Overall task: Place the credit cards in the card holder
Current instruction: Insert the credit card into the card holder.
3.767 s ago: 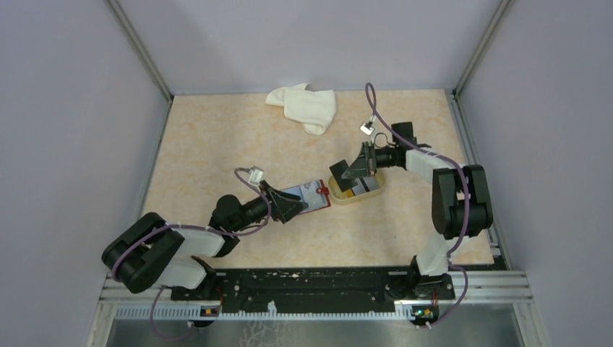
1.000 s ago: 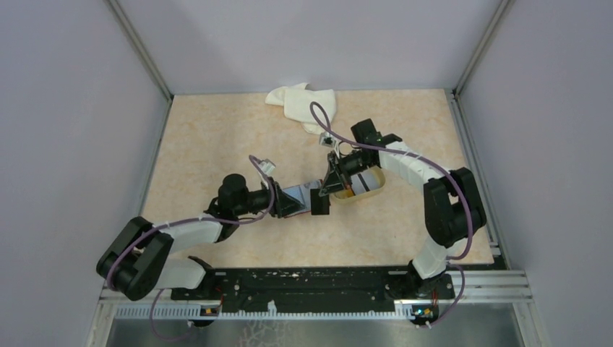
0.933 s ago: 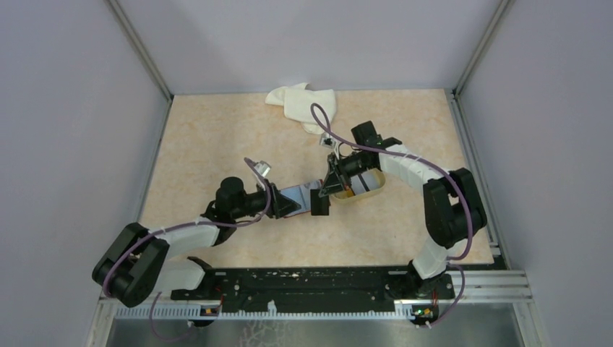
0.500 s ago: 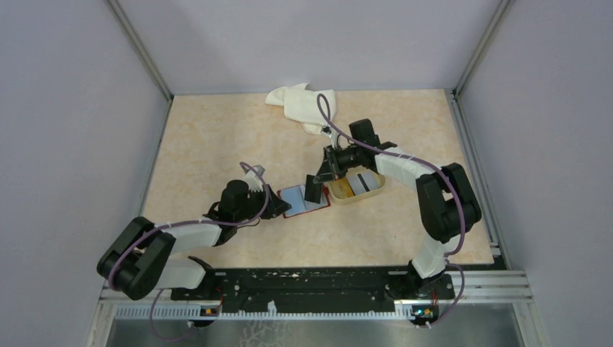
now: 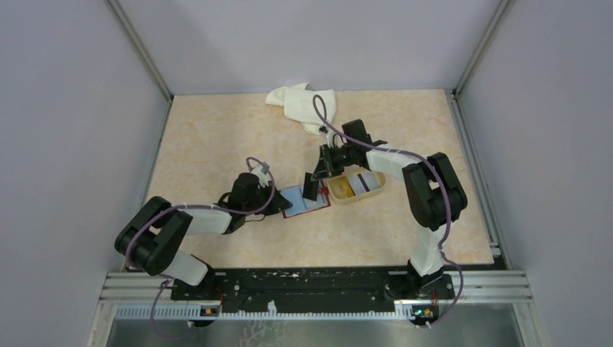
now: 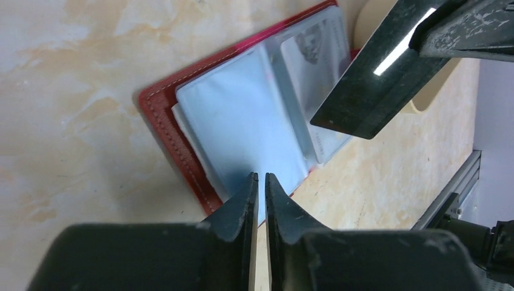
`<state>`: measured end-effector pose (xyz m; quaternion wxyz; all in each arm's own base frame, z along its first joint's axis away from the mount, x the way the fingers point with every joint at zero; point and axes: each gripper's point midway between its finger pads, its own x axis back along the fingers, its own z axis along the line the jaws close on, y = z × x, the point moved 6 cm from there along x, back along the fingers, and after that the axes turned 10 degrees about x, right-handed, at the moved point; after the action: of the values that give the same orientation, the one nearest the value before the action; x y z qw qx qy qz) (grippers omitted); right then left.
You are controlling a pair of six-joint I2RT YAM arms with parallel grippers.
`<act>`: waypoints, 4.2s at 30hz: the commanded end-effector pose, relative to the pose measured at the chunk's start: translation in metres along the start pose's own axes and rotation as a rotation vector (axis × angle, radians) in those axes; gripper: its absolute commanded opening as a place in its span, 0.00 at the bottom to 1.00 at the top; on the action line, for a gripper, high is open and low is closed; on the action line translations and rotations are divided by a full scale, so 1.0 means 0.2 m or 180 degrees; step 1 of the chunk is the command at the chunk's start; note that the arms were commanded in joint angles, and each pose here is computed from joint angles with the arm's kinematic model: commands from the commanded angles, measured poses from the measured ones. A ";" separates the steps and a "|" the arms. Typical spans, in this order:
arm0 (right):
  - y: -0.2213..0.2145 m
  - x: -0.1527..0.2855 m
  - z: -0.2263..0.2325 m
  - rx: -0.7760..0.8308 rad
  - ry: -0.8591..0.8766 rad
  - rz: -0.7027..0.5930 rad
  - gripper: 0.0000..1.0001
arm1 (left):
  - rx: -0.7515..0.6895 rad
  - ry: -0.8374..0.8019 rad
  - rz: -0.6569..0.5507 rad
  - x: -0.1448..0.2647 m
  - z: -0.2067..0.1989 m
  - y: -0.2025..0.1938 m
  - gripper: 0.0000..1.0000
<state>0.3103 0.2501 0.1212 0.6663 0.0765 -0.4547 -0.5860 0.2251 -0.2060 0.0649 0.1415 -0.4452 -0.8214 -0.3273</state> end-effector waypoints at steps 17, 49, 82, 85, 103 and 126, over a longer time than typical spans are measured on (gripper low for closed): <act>0.05 -0.05 0.02 -0.0061 -0.0798 0.0058 0.00 | -0.0051 0.0650 -0.0074 -0.01 0.08 0.07 0.11; -0.03 -0.15 0.06 -0.0073 -0.0796 0.0388 0.00 | -0.0158 0.0651 0.0057 -0.04 0.09 0.10 0.11; -0.20 -0.24 -0.10 -0.0877 -0.0639 0.0544 0.00 | -0.0106 0.0576 0.0236 -0.06 0.09 0.11 0.12; -0.20 -0.24 -0.11 -0.0927 -0.0674 0.0541 0.00 | -0.0105 0.0573 0.0241 -0.06 0.09 0.11 0.12; -0.18 -0.25 -0.13 -0.1099 -0.0840 0.0653 0.12 | -0.0130 0.0451 0.0202 -0.04 0.03 0.14 0.13; -0.20 -0.32 -0.10 -0.1132 -0.0736 0.0770 0.15 | -0.0180 -0.0380 0.0263 0.07 -0.18 0.14 0.19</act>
<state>0.3069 0.2851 0.0740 0.6772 -0.1265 -0.4103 -0.5975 0.2464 -0.2024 0.0923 0.1537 -0.4671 -0.7984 -0.3475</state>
